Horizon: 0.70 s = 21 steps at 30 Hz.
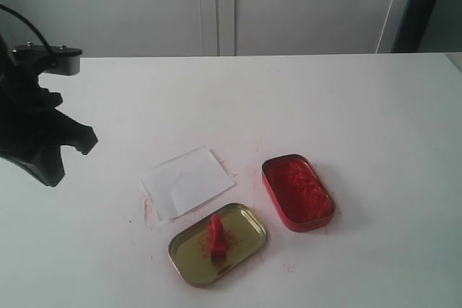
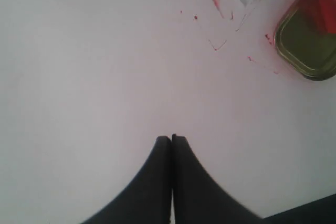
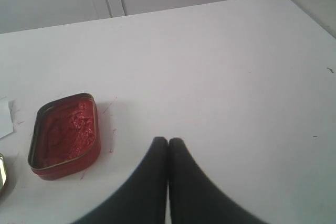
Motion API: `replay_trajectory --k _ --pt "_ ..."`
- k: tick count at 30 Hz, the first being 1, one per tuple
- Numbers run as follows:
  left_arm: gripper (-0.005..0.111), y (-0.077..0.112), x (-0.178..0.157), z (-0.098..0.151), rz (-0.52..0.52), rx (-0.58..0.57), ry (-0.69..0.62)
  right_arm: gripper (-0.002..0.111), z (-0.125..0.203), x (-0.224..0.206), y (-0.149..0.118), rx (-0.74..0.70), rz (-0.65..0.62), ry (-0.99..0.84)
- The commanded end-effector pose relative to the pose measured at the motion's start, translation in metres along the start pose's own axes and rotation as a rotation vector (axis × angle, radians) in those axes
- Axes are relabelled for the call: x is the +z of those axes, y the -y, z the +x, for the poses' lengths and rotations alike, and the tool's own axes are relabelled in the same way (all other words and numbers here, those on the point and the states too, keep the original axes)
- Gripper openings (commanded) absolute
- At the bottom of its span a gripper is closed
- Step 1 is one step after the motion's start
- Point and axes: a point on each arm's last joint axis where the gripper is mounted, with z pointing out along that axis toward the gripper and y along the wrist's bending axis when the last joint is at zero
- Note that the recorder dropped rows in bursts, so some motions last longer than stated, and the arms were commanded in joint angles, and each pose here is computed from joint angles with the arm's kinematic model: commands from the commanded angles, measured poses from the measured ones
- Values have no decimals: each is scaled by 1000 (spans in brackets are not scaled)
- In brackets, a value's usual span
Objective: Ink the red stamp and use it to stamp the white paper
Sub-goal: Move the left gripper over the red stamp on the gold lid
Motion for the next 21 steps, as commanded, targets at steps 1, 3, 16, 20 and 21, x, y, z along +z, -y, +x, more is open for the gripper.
replay_trajectory --k 1,3,16,20,21 --pt "0 16 -2 -11 11 36 -2 0 0 0 0 -11 -8 11" --pt "0 23 0 -16 13 56 -2 0 0 0 0 -11 -8 11" --pt "0 63 16 -48 -14 175 -39 0 0 0 0 -11 -8 11" --pt "0 76 21 -57 -11 206 -50 0 0 0 0 -11 -8 11" --pt "0 80 22 -59 -11 215 -57 0 0 0 0 -11 -8 11"
